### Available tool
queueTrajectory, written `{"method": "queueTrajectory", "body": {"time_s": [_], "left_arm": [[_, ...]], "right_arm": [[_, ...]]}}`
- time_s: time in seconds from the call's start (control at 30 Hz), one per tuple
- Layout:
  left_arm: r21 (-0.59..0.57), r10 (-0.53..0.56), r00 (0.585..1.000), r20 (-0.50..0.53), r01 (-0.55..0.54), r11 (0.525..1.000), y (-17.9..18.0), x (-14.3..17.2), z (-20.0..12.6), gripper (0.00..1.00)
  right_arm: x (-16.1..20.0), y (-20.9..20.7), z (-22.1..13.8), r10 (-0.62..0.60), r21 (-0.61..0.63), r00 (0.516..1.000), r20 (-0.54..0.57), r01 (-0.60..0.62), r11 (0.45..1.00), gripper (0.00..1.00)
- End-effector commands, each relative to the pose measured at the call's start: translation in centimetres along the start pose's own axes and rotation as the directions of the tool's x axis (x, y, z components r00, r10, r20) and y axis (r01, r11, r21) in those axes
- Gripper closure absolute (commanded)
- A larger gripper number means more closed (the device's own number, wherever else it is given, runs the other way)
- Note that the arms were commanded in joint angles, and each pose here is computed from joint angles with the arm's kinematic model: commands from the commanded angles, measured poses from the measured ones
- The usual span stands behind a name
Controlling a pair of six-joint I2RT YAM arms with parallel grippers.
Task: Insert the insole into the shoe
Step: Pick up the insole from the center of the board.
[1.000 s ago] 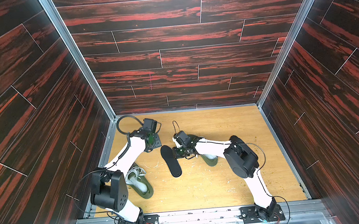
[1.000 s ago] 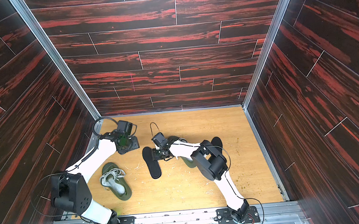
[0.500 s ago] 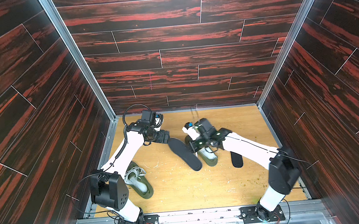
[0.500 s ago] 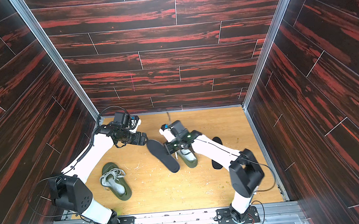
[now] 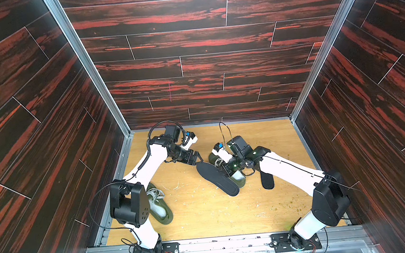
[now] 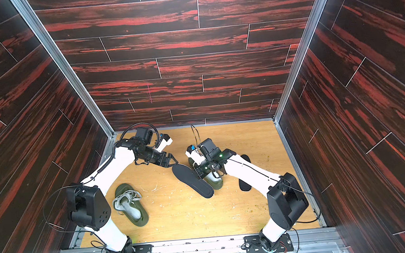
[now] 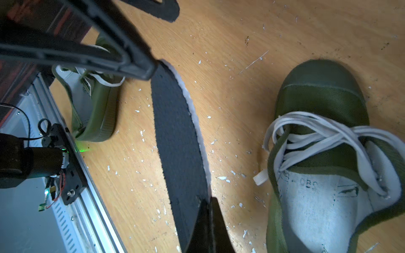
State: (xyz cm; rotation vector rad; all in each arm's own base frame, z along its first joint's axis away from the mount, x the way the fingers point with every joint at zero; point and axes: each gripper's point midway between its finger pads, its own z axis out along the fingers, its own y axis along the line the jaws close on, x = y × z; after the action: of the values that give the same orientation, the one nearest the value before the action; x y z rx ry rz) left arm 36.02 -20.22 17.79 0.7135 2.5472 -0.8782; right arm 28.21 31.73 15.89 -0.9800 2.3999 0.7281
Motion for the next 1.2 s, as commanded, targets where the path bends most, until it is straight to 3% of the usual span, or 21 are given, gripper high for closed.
{"method": "queueTrajectory", "body": {"time_s": [0.0, 0.17, 0.9, 1.0, 1.17], "left_arm": [[0.096, 0.019, 0.999, -0.036, -0.016, 0.995, -1.7, 1.4, 0.2, 0.14], [0.134, 0.018, 0.998, -0.064, -0.009, 0.991, -2.1, 2.1, 0.8, 0.18], [0.221, 0.054, 0.998, -0.021, -0.048, 0.974, -4.7, 1.6, -0.2, 0.54], [0.229, 0.062, 0.998, -0.020, -0.056, 0.972, -5.1, 1.6, -0.4, 0.64], [0.245, 0.059, 0.998, -0.007, -0.055, 0.968, -5.7, 1.5, -0.6, 1.00]], "right_arm": [[-0.7, 0.7, -0.9, -0.052, -0.023, 0.998, 0.042, 0.053, 0.998, 1.00], [-1.8, 0.3, -1.3, -0.070, -0.027, 0.995, 0.077, 0.072, 0.997, 1.00], [-4.3, 0.9, -1.0, -0.114, -0.085, 0.987, 0.111, 0.123, 0.989, 1.00], [-4.6, 0.7, -1.0, -0.114, -0.079, 0.987, 0.113, 0.124, 0.989, 1.00], [-4.9, 0.6, -0.9, -0.112, -0.074, 0.987, 0.115, 0.121, 0.990, 0.96]]}}
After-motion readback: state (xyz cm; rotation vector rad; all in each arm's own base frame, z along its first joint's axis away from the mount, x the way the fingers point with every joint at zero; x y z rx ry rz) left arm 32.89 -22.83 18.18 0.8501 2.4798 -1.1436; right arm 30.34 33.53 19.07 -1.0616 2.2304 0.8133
